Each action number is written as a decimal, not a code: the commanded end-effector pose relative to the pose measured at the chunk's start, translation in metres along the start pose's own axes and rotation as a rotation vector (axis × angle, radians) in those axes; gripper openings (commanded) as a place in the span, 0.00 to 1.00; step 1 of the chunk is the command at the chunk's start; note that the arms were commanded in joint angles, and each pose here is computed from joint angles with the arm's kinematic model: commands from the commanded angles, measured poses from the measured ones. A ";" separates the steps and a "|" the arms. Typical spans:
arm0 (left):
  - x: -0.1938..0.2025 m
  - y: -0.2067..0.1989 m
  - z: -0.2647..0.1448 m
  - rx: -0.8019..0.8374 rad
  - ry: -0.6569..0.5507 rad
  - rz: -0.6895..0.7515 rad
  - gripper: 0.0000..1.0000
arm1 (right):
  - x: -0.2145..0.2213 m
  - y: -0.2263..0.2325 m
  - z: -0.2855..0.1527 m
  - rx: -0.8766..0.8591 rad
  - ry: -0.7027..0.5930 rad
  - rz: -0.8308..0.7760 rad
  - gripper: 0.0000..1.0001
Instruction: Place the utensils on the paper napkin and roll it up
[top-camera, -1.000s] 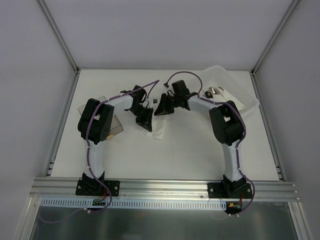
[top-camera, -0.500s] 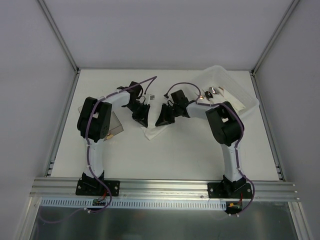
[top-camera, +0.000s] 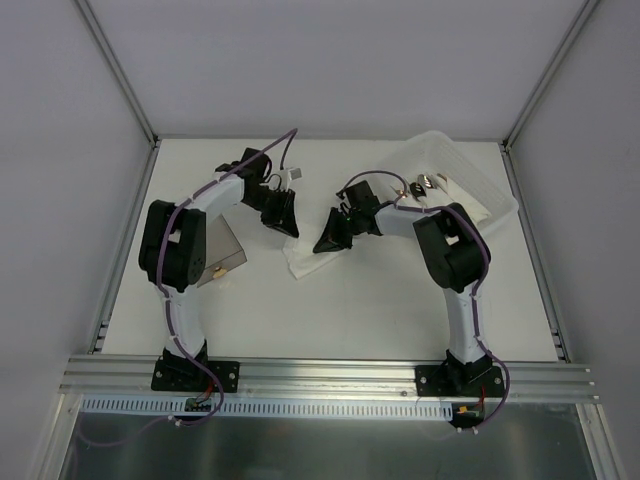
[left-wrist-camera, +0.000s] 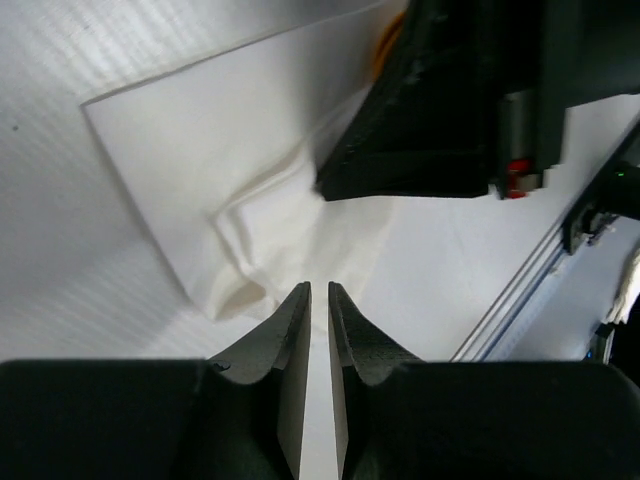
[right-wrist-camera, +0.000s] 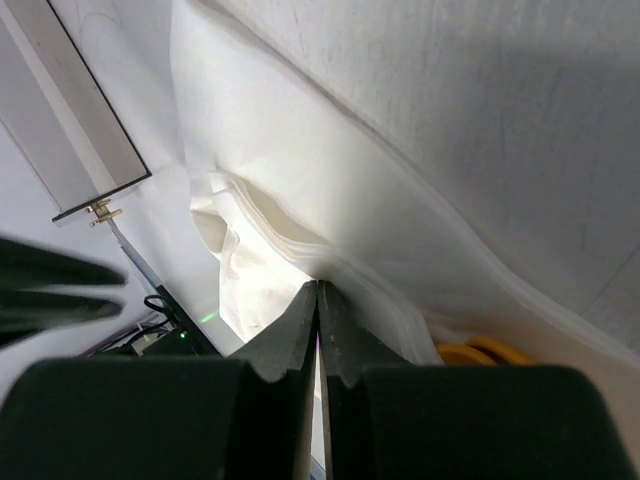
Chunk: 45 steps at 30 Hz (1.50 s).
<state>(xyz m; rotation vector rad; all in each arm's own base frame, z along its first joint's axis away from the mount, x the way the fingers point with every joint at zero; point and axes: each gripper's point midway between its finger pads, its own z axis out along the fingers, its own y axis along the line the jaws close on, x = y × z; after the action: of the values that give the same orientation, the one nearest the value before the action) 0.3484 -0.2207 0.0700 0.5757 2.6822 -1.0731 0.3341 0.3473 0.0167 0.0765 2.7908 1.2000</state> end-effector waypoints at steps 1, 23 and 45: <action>-0.017 -0.050 -0.019 0.124 -0.068 0.047 0.13 | 0.007 -0.040 -0.006 0.171 -0.015 0.097 0.06; 0.056 0.036 0.052 -0.180 0.167 -0.203 0.05 | 0.000 -0.008 -0.024 0.039 0.013 0.034 0.17; 0.057 0.041 0.055 -0.182 0.173 -0.230 0.00 | -0.021 0.003 -0.050 -0.049 -0.030 -0.056 0.20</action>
<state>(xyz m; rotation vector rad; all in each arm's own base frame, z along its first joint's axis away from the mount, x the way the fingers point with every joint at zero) 0.3175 -0.2379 0.0154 0.3630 2.9358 -1.0301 0.3445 0.3034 0.0424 0.0749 2.7448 1.2292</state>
